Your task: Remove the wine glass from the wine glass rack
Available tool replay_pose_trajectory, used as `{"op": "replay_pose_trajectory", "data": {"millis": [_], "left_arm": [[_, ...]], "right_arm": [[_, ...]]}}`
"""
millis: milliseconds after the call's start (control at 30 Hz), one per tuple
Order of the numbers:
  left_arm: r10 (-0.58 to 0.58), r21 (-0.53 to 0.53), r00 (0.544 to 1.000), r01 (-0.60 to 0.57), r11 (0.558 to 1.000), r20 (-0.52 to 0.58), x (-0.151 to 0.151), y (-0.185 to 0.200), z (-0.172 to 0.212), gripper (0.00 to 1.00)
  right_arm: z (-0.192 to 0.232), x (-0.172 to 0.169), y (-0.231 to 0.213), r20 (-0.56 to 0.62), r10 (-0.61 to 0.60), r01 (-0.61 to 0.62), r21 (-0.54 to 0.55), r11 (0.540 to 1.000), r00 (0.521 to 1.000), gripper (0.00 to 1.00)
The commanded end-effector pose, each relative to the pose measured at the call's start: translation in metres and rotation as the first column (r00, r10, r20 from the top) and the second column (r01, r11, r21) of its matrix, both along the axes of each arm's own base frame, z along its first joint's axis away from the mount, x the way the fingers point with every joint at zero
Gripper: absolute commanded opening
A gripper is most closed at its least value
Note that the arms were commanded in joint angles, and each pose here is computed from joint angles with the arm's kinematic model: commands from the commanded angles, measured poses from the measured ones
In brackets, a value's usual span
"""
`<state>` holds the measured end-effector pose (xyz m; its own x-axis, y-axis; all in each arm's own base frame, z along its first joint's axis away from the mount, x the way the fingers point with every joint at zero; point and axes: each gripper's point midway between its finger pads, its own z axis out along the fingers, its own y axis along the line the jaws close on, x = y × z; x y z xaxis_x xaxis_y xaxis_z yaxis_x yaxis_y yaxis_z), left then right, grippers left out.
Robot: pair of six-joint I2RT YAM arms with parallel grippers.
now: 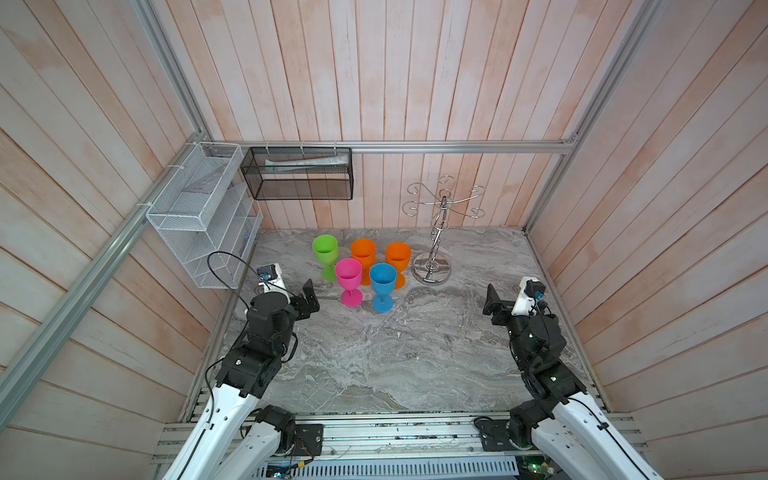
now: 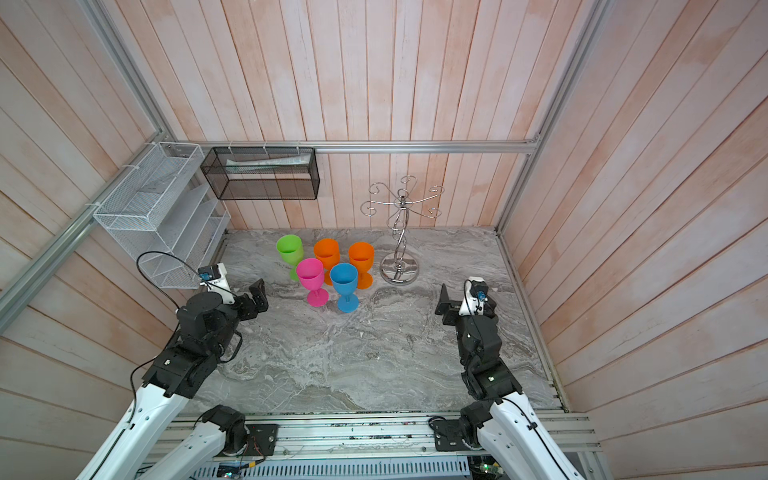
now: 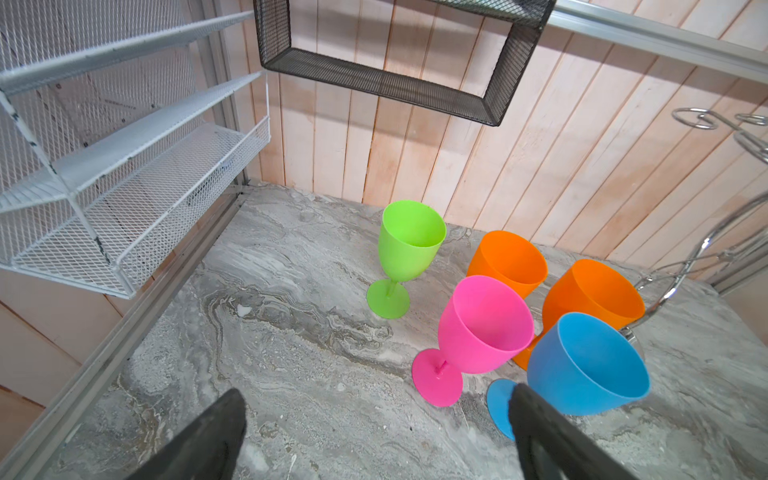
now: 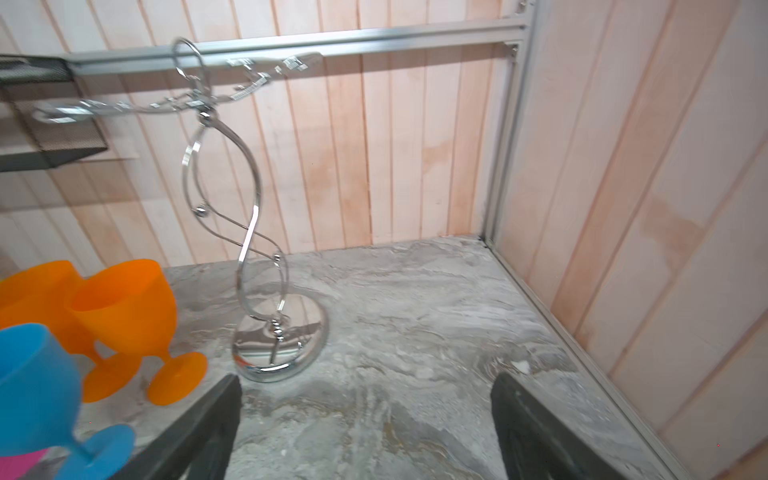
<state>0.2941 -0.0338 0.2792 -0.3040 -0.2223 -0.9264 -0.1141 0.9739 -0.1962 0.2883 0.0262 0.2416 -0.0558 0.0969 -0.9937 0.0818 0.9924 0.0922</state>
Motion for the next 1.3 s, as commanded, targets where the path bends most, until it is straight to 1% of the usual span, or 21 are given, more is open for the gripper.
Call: {"op": "replay_pose_trajectory", "data": {"millis": [0, 67, 167, 267, 333, 400, 467, 533, 667, 733, 833, 967, 1100, 1167, 1267], "left_arm": [[0.000, -0.099, 1.000, 0.000, 0.995, 0.003, 0.013, -0.002, -0.014, 1.00], [0.033, -0.136, 0.999, -0.034, 0.990, -0.004, 0.022, 0.004, -0.023, 1.00], [0.068, -0.190, 0.997, -0.072, 0.979, -0.028, 0.036, 0.014, -0.039, 1.00], [0.104, -0.206, 0.993, -0.114, 0.972, -0.058, 0.049, 0.028, -0.059, 1.00], [0.108, -0.205, 0.992, -0.121, 0.971, -0.071, 0.057, 0.036, -0.074, 1.00], [0.103, -0.177, 0.990, -0.118, 0.977, -0.093, 0.064, 0.040, -0.089, 1.00], [0.138, -0.137, 0.981, -0.157, 0.978, -0.137, 0.070, 0.049, -0.105, 1.00], [0.182, -0.113, 0.970, -0.201, 0.973, -0.162, 0.073, 0.060, -0.116, 1.00], [0.259, -0.067, 0.957, -0.269, 0.961, -0.132, 0.073, 0.083, -0.120, 1.00], [0.271, -0.026, 0.956, -0.275, 0.961, -0.111, 0.074, 0.089, -0.123, 1.00], [0.300, 0.006, 0.948, -0.301, 0.954, -0.105, 0.072, 0.101, -0.133, 1.00], [0.289, 0.014, 0.955, -0.289, 0.957, -0.071, 0.072, 0.108, -0.142, 1.00], [0.220, 0.038, 0.975, -0.220, 0.975, -0.010, 0.077, 0.100, -0.138, 1.00], [0.189, 0.062, 0.982, -0.189, 0.980, 0.001, 0.080, 0.097, -0.140, 1.00], [0.135, 0.065, 0.990, -0.137, 0.988, 0.037, 0.086, 0.089, -0.139, 1.00]], "right_arm": [[0.024, 0.002, -0.023, 0.157, -0.077, 0.067, 0.071, 0.995, 0.985, 0.94], [0.012, 0.006, -0.037, 0.156, -0.131, 0.115, 0.109, 0.987, 0.979, 0.94], [-0.014, 0.012, -0.054, 0.122, -0.203, 0.189, 0.117, 0.975, 0.971, 0.94], [-0.038, 0.015, -0.066, 0.088, -0.238, 0.227, 0.121, 0.966, 0.967, 0.94], [-0.049, 0.017, -0.072, 0.073, -0.253, 0.242, 0.131, 0.961, 0.965, 0.94], [-0.059, 0.023, -0.072, 0.043, -0.222, 0.215, 0.133, 0.968, 0.974, 0.94], [-0.070, 0.030, -0.073, 0.007, -0.220, 0.218, 0.113, 0.969, 0.975, 0.94], [-0.075, 0.034, -0.075, 0.004, -0.230, 0.229, 0.103, 0.968, 0.973, 0.94], [-0.094, 0.042, -0.081, -0.042, -0.242, 0.245, 0.094, 0.965, 0.969, 0.94], [-0.097, 0.046, -0.083, -0.047, -0.252, 0.255, 0.097, 0.962, 0.967, 0.94], [-0.095, 0.052, -0.083, -0.049, -0.245, 0.248, 0.066, 0.967, 0.968, 0.94], [-0.095, 0.059, -0.085, -0.054, -0.249, 0.251, 0.042, 0.967, 0.967, 0.94], [-0.095, 0.064, -0.087, -0.056, -0.257, 0.258, 0.019, 0.966, 0.965, 0.94], [-0.093, 0.061, -0.087, -0.022, -0.257, 0.257, 0.010, 0.966, 0.966, 0.94], [-0.096, 0.056, -0.088, 0.021, -0.265, 0.264, 0.022, 0.964, 0.964, 0.95]]}}
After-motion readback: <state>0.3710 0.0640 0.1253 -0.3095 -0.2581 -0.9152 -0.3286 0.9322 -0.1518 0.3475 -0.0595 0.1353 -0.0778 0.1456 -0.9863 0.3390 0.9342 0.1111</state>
